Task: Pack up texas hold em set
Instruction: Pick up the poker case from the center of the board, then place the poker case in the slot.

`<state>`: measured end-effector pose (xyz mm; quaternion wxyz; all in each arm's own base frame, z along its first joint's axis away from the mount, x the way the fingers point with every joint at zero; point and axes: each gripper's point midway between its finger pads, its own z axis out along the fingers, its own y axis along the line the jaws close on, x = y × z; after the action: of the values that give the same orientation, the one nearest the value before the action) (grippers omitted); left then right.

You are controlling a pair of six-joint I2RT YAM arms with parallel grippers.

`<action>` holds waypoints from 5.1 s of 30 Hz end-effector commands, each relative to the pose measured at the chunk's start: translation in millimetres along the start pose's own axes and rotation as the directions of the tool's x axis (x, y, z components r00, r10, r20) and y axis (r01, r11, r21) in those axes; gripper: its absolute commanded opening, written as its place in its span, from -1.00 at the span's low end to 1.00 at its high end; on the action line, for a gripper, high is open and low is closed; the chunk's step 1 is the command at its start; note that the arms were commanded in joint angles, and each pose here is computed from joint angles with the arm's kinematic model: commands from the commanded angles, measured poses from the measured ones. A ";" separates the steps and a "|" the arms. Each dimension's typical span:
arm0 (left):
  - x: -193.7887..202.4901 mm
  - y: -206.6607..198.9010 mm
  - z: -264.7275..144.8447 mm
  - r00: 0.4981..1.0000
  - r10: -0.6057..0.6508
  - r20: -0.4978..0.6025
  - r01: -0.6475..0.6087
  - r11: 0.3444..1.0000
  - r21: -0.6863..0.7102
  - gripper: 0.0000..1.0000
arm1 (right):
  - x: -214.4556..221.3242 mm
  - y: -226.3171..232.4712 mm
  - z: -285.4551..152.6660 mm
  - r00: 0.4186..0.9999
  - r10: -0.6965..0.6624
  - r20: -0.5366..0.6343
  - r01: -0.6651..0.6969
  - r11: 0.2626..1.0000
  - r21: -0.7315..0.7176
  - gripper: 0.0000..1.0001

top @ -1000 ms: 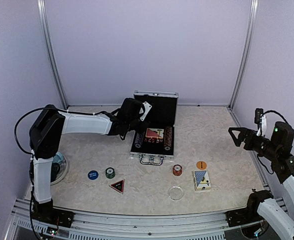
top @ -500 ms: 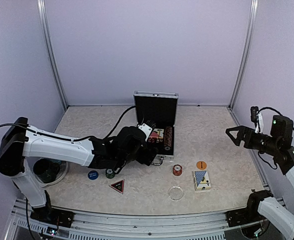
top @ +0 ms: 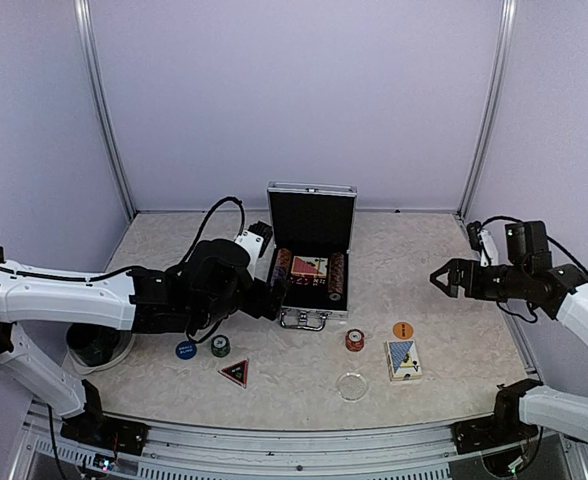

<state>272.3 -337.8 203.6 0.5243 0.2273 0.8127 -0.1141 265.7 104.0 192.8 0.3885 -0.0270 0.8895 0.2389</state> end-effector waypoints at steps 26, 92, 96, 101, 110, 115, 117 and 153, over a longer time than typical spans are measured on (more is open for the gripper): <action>22.4 16.2 -4.1 0.998 -0.046 -0.045 0.044 0.998 -0.040 0.98 | 111.3 17.0 78.8 0.899 -0.134 -0.417 0.244 0.944 0.223 0.98; 41.8 12.6 0.8 0.980 -0.165 -0.108 0.166 0.986 -0.007 0.98 | -24.3 256.2 187.0 0.600 -0.775 0.200 0.798 0.560 -0.221 -0.10; 41.7 15.5 -3.1 0.977 -0.181 -0.108 0.180 0.983 -0.018 0.98 | -14.1 255.3 216.1 0.558 -0.805 0.200 0.827 0.521 -0.210 -0.09; 42.0 16.7 -6.6 0.975 -0.192 -0.111 0.191 0.981 -0.023 0.98 | -1.0 252.7 241.5 0.493 -0.845 0.209 0.867 0.456 -0.201 -0.08; 45.2 19.5 -12.4 0.973 -0.205 -0.110 0.202 0.979 -0.036 0.98 | 25.4 246.1 274.0 0.423 -0.885 0.193 0.893 0.371 -0.254 -0.03; 46.9 18.0 -11.6 0.972 -0.201 -0.118 0.198 0.979 -0.040 0.98 | 34.4 241.2 282.3 0.415 -0.891 0.183 0.887 0.351 -0.301 0.02; 47.1 17.4 -11.1 0.973 -0.201 -0.117 0.198 0.979 -0.038 0.98 | 38.0 239.1 282.6 0.413 -0.893 0.179 0.883 0.345 -0.319 0.04; 54.9 -2.6 14.2 0.975 -0.165 -0.150 0.165 0.986 -0.016 0.98 | 48.8 214.2 235.3 0.547 -0.829 0.114 0.734 0.410 -0.541 0.96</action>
<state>260.0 -321.0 137.0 0.4397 0.1665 0.8739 -0.1236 357.6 404.2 65.0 0.3317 -0.5721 0.7129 0.2334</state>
